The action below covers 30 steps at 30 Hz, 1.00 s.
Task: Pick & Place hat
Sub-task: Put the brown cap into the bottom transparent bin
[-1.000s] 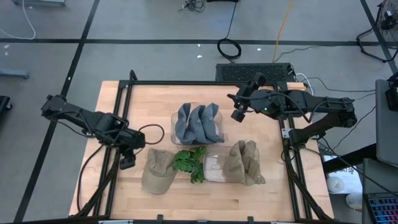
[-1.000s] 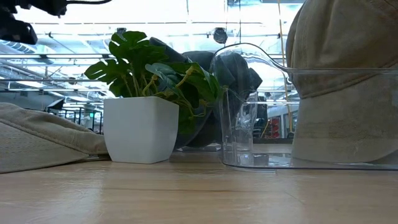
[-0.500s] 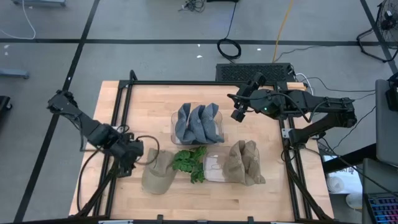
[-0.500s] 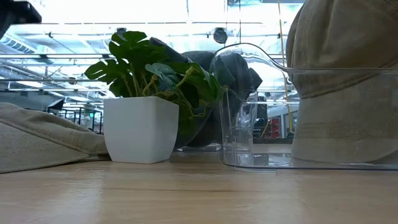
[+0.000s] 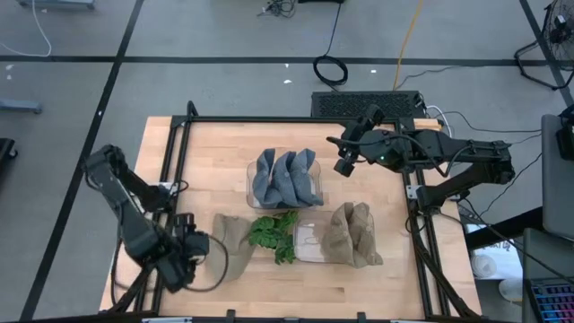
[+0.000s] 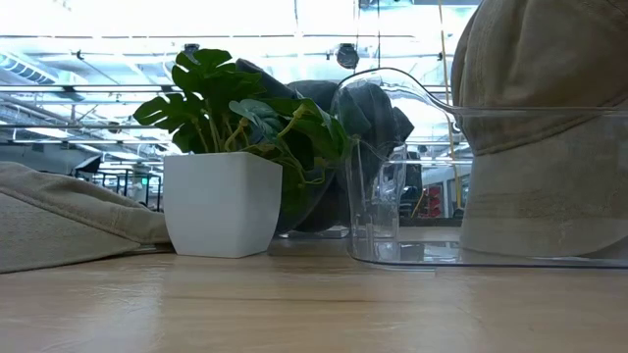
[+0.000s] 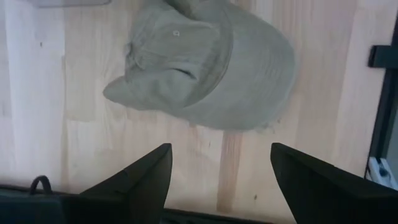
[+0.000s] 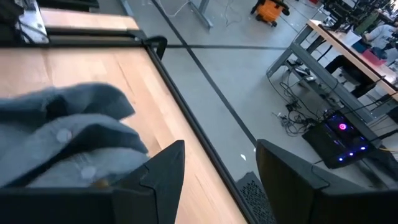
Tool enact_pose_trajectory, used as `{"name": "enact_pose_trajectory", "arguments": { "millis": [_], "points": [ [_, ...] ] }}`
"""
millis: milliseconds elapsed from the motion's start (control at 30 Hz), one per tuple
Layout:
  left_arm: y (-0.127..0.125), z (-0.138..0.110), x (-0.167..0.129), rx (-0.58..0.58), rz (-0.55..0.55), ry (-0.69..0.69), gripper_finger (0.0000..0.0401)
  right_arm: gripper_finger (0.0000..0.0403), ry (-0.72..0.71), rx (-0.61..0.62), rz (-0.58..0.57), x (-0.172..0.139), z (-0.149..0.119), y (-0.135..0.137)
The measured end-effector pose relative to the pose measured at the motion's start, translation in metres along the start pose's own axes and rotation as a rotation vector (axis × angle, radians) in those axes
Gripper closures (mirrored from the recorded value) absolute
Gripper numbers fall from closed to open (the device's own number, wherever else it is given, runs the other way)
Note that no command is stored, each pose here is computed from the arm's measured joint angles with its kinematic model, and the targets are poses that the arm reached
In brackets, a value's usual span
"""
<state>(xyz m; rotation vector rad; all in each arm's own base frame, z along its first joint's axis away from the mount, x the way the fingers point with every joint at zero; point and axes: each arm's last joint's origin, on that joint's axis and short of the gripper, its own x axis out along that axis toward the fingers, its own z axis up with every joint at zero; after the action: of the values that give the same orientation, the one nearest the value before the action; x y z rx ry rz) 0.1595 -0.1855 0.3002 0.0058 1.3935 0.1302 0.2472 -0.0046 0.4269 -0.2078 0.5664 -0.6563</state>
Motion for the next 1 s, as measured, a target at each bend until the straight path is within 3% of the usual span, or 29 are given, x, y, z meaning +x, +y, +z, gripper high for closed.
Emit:
{"name": "enact_pose_trajectory", "arguments": {
  "millis": [200,367,633,833,1000],
  "points": [
    [-0.031,0.000,0.015,-0.061,0.054,0.003,0.0119,0.0215,0.042,-0.039,-0.001,0.000,-0.005,0.000],
    [-0.054,-0.002,0.031,-0.124,0.032,0.007,0.0119,0.0215,0.039,-0.036,-0.001,0.000,-0.005,0.000],
    [-0.087,-0.008,0.075,-0.059,0.134,0.047,0.0119,0.0215,0.040,-0.036,-0.001,0.000,-0.005,0.000],
    [-0.098,-0.008,0.102,-0.039,0.183,0.130,0.0119,0.0215,0.040,-0.036,-0.002,0.000,-0.005,0.000],
    [-0.099,-0.009,0.108,-0.062,0.266,0.044,0.0119,0.0215,0.040,-0.040,-0.001,0.000,-0.005,0.000]
  ]
}}
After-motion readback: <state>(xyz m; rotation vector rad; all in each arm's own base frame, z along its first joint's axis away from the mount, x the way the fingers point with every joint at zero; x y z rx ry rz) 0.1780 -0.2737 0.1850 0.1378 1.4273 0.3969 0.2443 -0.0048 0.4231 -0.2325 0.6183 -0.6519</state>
